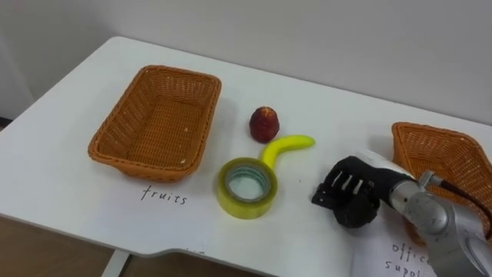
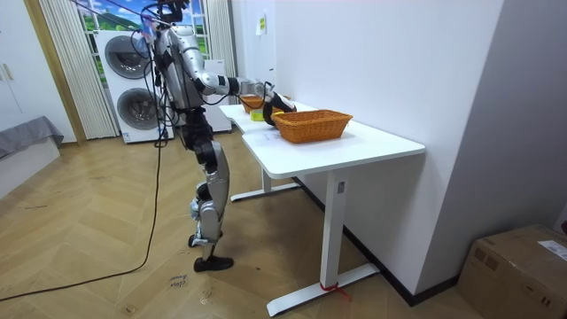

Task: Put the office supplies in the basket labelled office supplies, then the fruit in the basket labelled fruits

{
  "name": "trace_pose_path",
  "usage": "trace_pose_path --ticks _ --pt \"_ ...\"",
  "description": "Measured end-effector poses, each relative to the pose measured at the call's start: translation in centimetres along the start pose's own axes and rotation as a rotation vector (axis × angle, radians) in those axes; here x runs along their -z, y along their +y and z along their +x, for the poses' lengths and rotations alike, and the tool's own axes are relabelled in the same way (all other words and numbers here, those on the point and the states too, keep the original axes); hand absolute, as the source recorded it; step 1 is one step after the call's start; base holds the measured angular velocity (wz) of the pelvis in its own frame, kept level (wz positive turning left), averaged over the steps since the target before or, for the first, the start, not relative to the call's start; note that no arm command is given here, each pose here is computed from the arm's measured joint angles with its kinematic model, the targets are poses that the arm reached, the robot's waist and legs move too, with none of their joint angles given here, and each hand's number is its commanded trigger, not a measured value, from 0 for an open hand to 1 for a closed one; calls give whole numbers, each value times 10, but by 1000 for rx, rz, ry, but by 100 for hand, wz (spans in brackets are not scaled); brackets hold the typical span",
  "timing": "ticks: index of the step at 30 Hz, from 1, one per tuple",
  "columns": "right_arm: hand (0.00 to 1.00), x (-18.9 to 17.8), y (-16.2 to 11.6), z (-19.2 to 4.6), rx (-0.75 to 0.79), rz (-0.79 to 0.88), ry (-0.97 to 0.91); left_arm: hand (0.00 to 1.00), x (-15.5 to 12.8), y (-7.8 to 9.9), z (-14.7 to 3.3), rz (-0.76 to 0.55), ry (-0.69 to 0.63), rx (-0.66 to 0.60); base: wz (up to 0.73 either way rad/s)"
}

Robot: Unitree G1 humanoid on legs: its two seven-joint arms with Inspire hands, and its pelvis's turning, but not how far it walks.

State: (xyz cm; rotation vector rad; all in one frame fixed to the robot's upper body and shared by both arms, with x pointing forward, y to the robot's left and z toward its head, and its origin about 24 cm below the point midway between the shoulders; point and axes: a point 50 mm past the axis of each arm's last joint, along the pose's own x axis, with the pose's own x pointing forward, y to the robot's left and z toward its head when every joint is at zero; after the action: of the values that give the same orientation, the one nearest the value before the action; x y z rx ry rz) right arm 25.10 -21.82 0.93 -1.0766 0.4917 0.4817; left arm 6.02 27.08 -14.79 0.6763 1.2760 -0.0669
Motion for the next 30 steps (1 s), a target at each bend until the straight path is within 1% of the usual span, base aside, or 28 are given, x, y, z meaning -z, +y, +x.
trace_pose_path --ticks 3,6,8,11,17,20,27,30 --pt "100 -4 -2 -2 5 -7 -22 0 3 0 -1 -10 3 -2 0" --pt "100 -7 -3 -9 16 41 -78 0 7 -1 -2 -25 1 -2 -6" --pt "100 -13 -14 -17 71 83 -146 0 17 -3 -4 -51 24 0 -9" --pt "100 -16 -31 -26 164 116 -194 0 26 -5 -5 -77 56 6 -7" --pt "100 -8 -59 -43 341 131 -192 0 30 -9 -7 -106 65 10 -1" --pt "100 -8 -64 -45 399 136 -189 0 31 -10 -7 -105 69 10 -10" --pt "100 -12 -69 -47 481 146 -227 0 32 -12 -7 -104 69 -1 -2" --pt "100 -14 -72 -49 523 143 -241 0 34 -16 -9 -103 69 6 0"
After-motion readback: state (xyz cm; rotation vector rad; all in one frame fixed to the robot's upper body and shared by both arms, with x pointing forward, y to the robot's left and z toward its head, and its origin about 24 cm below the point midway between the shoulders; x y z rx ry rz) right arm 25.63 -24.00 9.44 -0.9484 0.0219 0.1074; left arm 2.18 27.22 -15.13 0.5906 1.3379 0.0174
